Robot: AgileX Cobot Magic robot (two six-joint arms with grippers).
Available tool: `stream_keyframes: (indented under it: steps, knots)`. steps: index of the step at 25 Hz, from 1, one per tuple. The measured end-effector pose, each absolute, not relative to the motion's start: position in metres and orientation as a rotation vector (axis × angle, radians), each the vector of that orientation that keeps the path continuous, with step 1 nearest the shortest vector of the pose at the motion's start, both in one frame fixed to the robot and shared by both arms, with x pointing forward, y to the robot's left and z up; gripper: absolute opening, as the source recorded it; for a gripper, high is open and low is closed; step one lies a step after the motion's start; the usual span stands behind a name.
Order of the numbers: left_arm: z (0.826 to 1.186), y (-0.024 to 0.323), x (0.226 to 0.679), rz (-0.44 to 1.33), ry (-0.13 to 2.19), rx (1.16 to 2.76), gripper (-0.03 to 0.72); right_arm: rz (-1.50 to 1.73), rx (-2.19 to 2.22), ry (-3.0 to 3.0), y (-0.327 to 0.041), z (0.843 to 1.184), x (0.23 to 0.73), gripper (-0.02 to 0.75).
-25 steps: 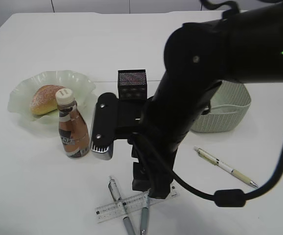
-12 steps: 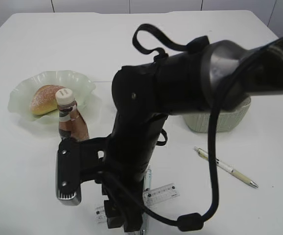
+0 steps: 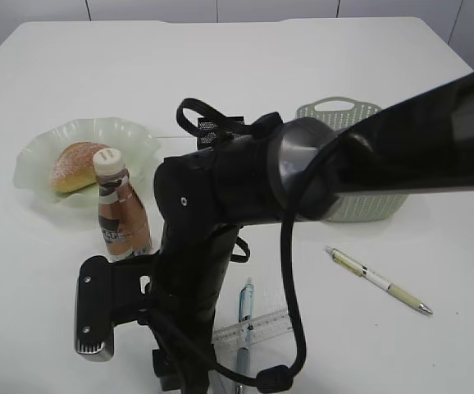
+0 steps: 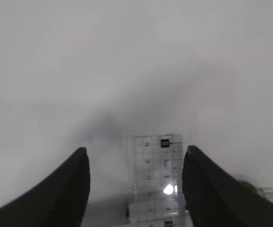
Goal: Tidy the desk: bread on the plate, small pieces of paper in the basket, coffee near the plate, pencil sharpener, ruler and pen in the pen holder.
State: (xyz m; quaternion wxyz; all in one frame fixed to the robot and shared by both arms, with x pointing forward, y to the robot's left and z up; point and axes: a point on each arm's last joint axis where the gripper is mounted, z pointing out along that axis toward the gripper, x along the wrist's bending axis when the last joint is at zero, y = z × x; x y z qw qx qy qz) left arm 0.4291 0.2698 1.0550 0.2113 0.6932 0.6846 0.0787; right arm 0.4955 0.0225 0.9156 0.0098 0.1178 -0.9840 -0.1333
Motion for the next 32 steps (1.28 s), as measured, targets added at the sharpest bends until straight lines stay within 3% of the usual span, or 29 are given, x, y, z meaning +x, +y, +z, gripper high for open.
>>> stream_keyframes:
  steps: [22, 29, 32]
  knots:
    - [1.055, 0.270, 0.429, 0.219, 1.902, 1.926, 0.434, -0.329, 0.399, -3.093, 0.025, 0.897, 0.503, 0.456]
    - [1.055, 0.270, 0.430, 0.225, 1.899, 1.922, 0.434, -0.314, 0.403, -3.107, 0.024, 0.898, 0.505, 0.315]
    - [1.055, 0.270, 0.430, 0.230, 1.896, 1.918, 0.434, -0.306, 0.401, -3.111, 0.024, 0.896, 0.505, 0.288]
